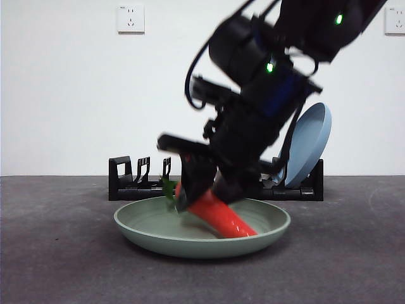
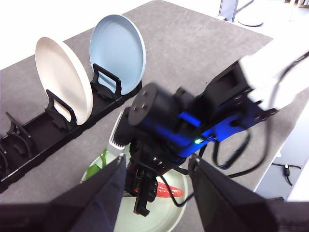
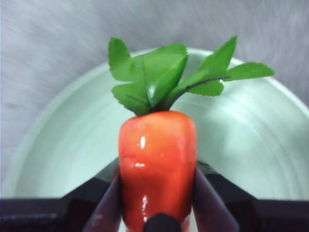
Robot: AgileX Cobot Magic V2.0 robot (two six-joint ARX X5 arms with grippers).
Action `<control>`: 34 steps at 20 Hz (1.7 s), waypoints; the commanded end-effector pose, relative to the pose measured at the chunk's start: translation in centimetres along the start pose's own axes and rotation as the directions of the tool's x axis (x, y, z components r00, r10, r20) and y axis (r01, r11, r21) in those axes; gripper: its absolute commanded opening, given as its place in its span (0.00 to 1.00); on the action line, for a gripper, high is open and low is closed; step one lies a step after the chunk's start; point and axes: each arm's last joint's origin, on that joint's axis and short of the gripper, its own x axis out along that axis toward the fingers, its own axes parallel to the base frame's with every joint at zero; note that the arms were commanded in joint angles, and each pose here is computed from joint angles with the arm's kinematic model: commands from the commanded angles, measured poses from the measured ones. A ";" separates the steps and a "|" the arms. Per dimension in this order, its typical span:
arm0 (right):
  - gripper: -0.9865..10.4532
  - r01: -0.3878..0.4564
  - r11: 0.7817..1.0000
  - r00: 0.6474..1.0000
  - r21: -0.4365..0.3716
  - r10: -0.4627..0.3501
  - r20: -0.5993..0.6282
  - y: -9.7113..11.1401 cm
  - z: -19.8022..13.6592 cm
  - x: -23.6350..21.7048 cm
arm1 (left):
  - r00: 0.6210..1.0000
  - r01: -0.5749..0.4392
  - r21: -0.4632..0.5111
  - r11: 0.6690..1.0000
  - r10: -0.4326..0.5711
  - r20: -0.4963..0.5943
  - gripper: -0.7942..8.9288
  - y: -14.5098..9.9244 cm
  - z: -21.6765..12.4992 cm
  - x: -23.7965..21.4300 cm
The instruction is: Take the green plate from the plate rack,put the plate on the table,take the carrot from the table,put the carrot in the plate
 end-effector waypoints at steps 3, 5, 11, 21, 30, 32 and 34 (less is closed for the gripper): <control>0.10 -0.001 1.000 0.999 0.008 0.001 -0.042 -0.2 -0.8 1.1 | 1.000 -0.003 -0.002 1.000 0.003 -0.017 0.31 0.0 -0.2 0.0; 0.29 -0.002 1.000 0.999 0.008 0.003 -0.042 -0.2 -0.8 1.1 | 1.000 -0.003 -0.002 1.000 0.003 -0.017 0.31 0.0 -0.2 0.0; 0.61 -0.012 1.000 0.999 -0.004 0.012 0.031 0.3 0.7 -1.4 | 1.000 -0.004 -0.001 1.000 0.004 -0.017 0.31 0.0 -0.2 0.0; 0.61 -0.004 1.000 0.998 -0.020 0.003 -0.059 1.3 -0.8 -18.6 | 0.996 -0.009 0.022 1.000 0.011 -0.091 0.31 0.1 -1.0 0.0; 0.58 -0.079 0.997 0.993 -0.007 0.078 -0.093 1.3 -5.0 -26.3 | 0.980 0.024 0.041 0.999 -0.016 -0.196 0.30 0.1 -1.9 -0.1; 0.47 -0.077 0.997 0.993 -0.007 0.076 -0.090 1.3 -5.5 -27.0 | 0.976 0.055 0.036 0.998 -0.046 -0.214 0.30 0.0 -2.1 -0.2; 0.31 -0.076 0.997 0.993 -0.008 0.076 -0.087 1.3 -5.8 -27.5 | 0.971 0.079 0.033 0.996 -0.069 -0.230 0.23 0.0 -2.2 -0.2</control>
